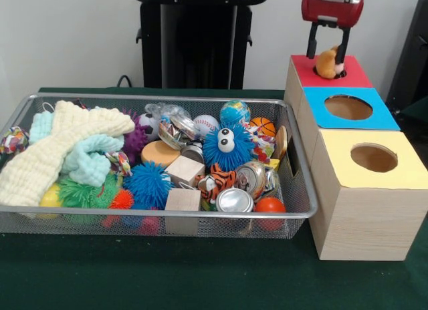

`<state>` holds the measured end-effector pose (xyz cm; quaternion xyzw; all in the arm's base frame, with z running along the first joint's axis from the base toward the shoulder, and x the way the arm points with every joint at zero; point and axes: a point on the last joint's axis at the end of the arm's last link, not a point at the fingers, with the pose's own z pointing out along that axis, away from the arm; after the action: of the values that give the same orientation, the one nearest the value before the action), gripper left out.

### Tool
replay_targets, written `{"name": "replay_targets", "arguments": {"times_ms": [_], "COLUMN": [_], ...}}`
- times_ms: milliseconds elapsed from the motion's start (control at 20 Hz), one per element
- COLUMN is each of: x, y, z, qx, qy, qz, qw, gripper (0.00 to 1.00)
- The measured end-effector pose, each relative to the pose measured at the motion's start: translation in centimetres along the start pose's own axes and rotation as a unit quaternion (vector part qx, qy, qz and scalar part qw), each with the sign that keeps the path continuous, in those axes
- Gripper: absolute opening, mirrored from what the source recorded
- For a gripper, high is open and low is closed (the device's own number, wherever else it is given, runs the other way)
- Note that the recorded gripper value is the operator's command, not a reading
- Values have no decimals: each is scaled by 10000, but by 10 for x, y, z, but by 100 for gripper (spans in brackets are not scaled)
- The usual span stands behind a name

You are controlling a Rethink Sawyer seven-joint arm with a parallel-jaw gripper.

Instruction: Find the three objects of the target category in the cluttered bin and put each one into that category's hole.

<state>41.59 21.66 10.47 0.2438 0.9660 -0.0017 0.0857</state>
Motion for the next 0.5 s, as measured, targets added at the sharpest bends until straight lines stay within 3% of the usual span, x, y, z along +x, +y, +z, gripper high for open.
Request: {"name": "replay_targets", "arguments": {"times_ms": [500], "x": [4], "y": [5], "z": [-8], "qx": [-37], "qy": [-10], "qz": [-66], "qw": [10000], "gripper": [100]}}
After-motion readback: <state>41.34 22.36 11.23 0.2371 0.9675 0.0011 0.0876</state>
